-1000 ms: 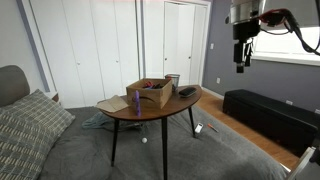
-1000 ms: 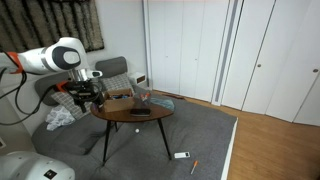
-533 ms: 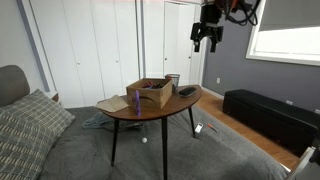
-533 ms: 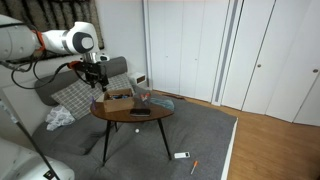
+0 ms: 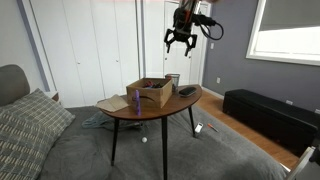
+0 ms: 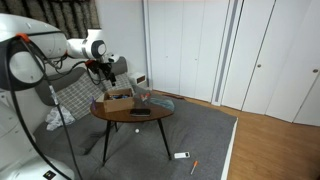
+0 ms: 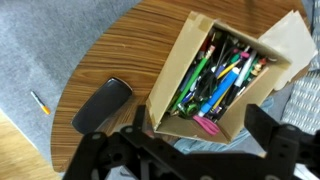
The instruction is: Remove the sunglasses from the box and put them on the table
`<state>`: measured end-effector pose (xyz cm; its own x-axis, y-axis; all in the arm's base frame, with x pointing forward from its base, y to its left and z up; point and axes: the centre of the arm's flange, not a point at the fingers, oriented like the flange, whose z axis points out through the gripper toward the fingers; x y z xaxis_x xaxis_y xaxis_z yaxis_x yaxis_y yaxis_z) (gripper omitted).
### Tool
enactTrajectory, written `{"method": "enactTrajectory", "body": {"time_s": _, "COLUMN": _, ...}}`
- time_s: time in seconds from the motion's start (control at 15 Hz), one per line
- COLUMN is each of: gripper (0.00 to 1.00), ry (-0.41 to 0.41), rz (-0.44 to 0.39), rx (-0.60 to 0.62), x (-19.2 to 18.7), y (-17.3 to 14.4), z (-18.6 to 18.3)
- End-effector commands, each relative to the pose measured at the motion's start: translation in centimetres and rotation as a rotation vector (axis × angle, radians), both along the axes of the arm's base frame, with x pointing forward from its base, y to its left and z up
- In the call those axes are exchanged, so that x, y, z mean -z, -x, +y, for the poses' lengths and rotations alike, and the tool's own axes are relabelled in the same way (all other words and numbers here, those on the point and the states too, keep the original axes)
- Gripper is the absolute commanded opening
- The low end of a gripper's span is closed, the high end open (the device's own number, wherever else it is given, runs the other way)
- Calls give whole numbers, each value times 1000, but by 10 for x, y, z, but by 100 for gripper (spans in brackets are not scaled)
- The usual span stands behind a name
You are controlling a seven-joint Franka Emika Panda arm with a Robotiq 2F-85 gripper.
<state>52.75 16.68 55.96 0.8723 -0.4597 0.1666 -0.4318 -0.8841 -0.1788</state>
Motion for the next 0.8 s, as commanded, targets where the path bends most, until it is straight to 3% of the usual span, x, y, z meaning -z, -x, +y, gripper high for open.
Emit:
{"method": "enactTrajectory", "body": {"time_s": 0.0, "gripper": 100, "ry": 15, "rz": -21, "rx": 21, "x": 9, "y": -10, "z": 4}}
{"method": "enactTrajectory", "body": {"time_s": 0.2, "gripper": 100, "ry": 29, "rz": -26, "rx": 37, "x": 31, "y": -27, "z": 13}}
{"method": "enactTrajectory", "body": {"time_s": 0.53, "gripper": 100, "ry": 25, "rz": -38, "rx": 38, "x": 25, "y": -29, "z": 14}}
{"method": "enactTrajectory", "body": {"time_s": 0.73, "gripper": 100, "ry": -48, "rz": -8, "rx": 57, "x": 36, "y": -48, "z": 24}}
